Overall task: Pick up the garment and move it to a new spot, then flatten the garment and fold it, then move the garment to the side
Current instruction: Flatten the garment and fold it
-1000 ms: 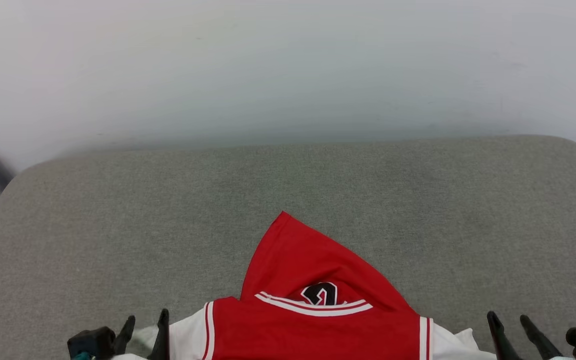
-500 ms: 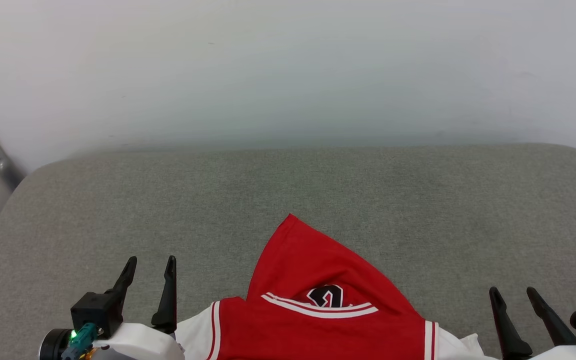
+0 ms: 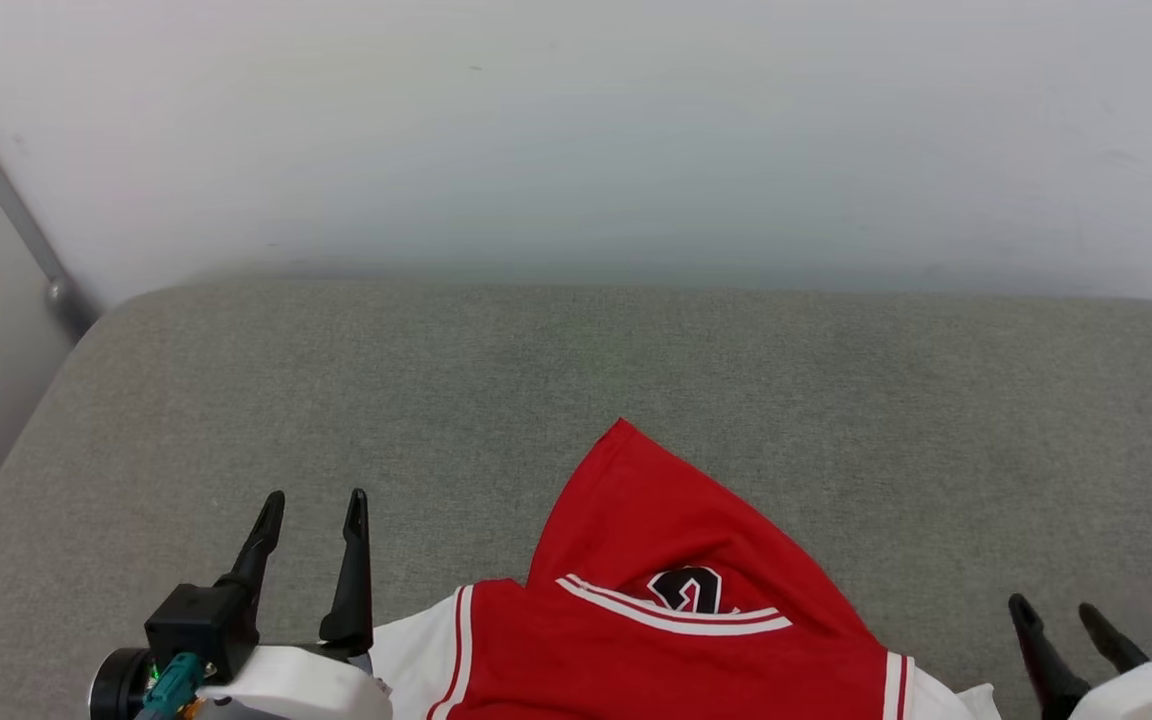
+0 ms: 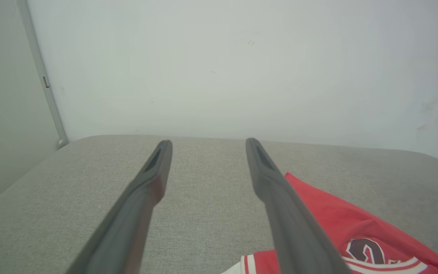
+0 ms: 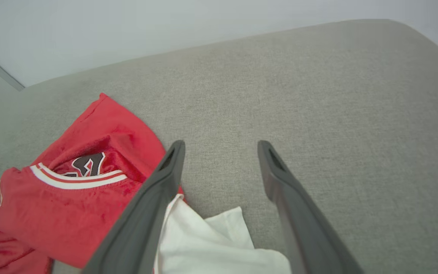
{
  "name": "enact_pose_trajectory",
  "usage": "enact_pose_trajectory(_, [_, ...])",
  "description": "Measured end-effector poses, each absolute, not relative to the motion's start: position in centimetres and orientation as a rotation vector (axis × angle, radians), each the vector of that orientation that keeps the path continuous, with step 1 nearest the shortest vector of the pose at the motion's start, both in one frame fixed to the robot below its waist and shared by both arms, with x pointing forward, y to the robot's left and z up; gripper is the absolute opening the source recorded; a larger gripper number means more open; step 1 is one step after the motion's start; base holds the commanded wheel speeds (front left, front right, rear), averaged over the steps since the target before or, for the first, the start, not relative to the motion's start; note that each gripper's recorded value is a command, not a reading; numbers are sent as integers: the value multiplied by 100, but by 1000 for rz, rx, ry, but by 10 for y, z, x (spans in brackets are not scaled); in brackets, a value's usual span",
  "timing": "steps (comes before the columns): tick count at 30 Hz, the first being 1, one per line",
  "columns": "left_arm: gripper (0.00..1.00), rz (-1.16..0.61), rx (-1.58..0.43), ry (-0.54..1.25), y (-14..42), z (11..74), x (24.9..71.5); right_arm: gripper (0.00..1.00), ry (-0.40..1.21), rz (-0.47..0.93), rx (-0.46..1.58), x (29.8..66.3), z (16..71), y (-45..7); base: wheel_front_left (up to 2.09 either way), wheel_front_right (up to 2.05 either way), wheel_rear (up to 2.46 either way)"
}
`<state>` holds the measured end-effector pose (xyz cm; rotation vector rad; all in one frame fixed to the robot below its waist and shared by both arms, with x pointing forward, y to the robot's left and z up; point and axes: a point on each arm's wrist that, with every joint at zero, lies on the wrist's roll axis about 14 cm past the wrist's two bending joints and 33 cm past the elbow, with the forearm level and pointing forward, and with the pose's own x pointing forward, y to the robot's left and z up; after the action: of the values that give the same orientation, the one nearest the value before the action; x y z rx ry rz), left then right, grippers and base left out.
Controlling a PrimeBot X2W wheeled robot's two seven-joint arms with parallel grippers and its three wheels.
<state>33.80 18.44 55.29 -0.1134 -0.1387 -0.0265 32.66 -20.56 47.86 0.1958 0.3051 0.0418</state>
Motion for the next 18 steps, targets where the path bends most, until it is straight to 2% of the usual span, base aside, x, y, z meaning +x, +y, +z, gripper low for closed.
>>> enact_pose_trajectory(7, [100, -12, -132, -162, 184, 558, 341, 100, 517, 130, 223, 368, 465, -195, 0, 0, 0])
enact_pose_trajectory(18, [100, -20, -167, -165, 173, 548, 371, 100, 900, 378, 88, 425, 429, -132, 0, 0, 0])
